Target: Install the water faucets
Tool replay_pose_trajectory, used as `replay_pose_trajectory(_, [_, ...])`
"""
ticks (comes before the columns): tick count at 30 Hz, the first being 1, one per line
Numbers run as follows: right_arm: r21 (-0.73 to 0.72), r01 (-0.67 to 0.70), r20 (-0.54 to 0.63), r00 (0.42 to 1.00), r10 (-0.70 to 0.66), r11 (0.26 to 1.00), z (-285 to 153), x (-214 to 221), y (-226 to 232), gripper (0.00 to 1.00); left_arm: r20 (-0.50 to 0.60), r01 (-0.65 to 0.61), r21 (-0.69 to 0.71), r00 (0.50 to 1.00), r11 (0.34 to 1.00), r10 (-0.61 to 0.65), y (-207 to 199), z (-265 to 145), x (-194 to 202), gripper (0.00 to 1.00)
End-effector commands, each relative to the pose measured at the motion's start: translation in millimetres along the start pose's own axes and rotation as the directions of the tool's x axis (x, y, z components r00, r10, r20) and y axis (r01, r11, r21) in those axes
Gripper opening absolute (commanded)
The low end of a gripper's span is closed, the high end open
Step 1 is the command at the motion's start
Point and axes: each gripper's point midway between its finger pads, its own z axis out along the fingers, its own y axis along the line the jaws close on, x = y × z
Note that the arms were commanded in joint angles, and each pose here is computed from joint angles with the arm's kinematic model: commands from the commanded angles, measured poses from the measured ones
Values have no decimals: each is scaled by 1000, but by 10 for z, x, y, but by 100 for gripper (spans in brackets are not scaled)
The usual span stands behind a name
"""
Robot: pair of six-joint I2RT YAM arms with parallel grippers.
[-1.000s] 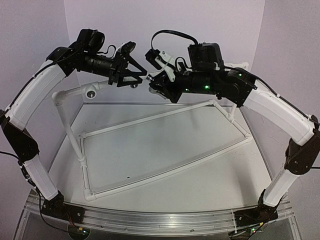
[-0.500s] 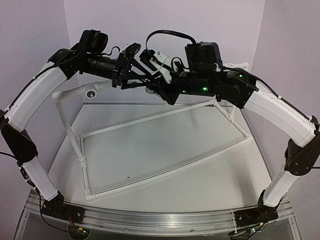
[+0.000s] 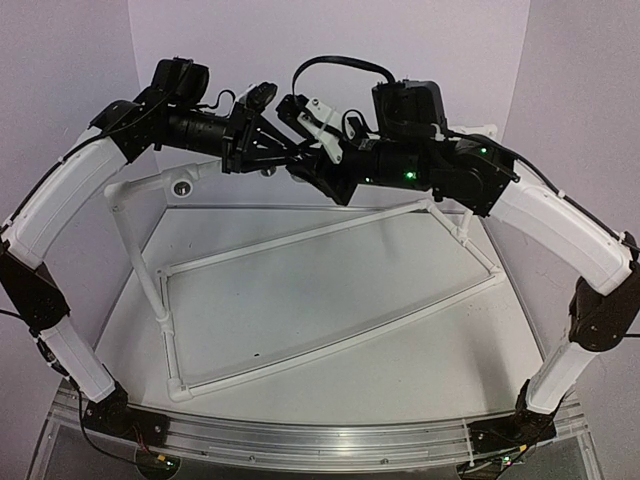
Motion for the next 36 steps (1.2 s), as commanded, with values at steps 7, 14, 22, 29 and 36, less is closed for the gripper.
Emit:
replay_pose_trajectory(7, [52, 13, 148, 989, -20, 999, -503, -264, -136, 77, 119, -126, 211, 988, 969, 103, -704, -329, -198, 0])
replay_pose_trajectory(14, [134, 28, 263, 963, -63, 991, -737, -402, -251, 77, 57, -97, 338, 995, 936, 83, -829, -317, -142, 0])
replay_pose_trajectory(22, [95, 70, 356, 929, -100, 993, -713, -590, -154, 70, 28, -99, 401, 995, 911, 96, -928, -340, -116, 0])
replay_pose_trajectory(29, [98, 86, 407, 906, -119, 991, -619, -693, -124, 60, 4, -87, 438, 995, 895, 95, -958, -344, -85, 0])
replay_pose_trajectory(36, [115, 101, 437, 888, -142, 988, -570, -773, -132, 45, -10, -79, 445, 996, 892, 93, -948, -327, -88, 0])
